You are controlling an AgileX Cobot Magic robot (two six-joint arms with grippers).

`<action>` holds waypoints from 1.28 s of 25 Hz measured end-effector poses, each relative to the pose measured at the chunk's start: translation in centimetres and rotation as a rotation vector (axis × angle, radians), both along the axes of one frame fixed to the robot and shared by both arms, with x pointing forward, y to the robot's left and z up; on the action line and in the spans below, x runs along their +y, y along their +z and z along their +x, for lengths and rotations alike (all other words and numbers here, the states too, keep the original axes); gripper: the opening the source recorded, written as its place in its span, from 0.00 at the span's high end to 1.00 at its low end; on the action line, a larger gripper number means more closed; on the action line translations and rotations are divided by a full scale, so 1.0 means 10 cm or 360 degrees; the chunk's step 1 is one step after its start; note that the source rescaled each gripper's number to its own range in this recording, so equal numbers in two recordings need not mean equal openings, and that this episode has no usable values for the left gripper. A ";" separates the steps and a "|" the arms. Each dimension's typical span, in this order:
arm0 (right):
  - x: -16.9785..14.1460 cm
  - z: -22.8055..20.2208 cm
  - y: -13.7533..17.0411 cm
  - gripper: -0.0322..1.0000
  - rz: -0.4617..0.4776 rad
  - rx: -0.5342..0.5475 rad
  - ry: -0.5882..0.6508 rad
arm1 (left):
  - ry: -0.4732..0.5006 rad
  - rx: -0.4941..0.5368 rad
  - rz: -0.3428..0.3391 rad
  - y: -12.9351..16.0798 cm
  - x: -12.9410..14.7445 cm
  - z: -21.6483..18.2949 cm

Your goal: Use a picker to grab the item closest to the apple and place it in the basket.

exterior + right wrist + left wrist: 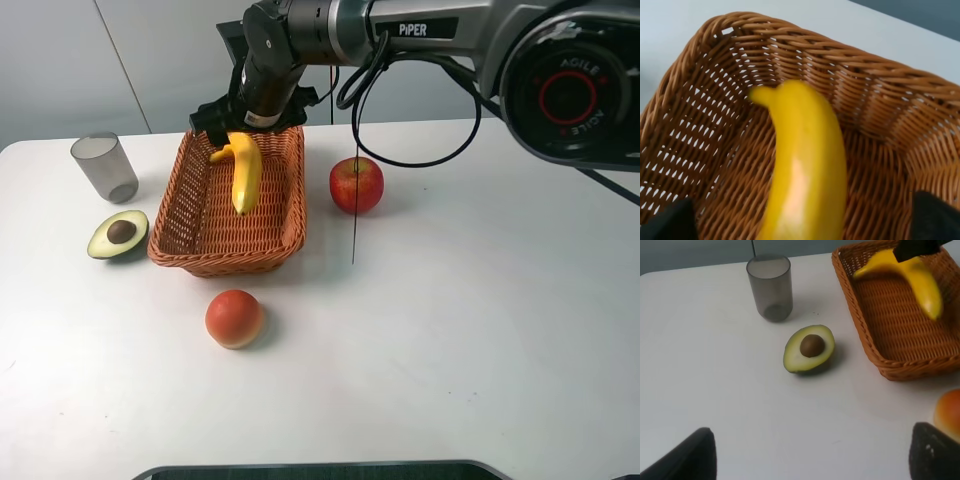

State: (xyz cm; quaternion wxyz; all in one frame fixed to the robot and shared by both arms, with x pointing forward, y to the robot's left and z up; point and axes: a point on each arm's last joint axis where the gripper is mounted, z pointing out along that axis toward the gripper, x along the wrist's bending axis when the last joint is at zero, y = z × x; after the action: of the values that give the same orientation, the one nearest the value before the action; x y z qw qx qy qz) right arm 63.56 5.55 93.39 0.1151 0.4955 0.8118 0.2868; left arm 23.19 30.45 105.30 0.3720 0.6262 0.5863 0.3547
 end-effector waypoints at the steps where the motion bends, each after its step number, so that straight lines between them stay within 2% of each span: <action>1: 0.00 0.00 0.00 0.05 0.0000 0.0000 0.0000 | 0.0000 0.0000 0.0000 0.00 0.00 0.00; 5: 0.00 0.00 0.02 0.00 -0.0003 0.0004 -0.0001 | 0.0000 0.0000 0.0000 0.00 0.00 0.00; 11: -0.11 -0.05 0.32 0.00 -0.0037 0.0024 -0.0016 | 0.0000 0.0000 0.0000 0.00 0.00 0.00; 16: -0.36 -0.10 0.60 0.00 -0.0185 0.0135 -0.0028 | 0.0000 0.0000 0.0000 0.00 0.00 0.00; 21: -0.79 -0.14 0.70 0.00 -0.0332 0.0314 -0.0110 | 0.0000 0.0000 0.0000 0.00 0.00 0.00; 26: -1.36 -0.29 0.75 0.00 -0.0345 0.0458 -0.0253 | 0.0000 0.0000 0.0000 0.00 0.00 0.00; 32: -2.22 -0.62 0.75 0.00 -0.0363 0.0600 -0.0498 | 0.0000 0.0000 0.0000 0.00 0.00 0.00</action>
State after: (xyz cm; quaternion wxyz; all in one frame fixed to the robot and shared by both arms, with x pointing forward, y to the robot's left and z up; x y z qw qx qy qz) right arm 57.31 -16.67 100.93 0.0598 0.6434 0.7595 0.0748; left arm 23.19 30.45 105.30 0.3720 0.6262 0.5863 0.3547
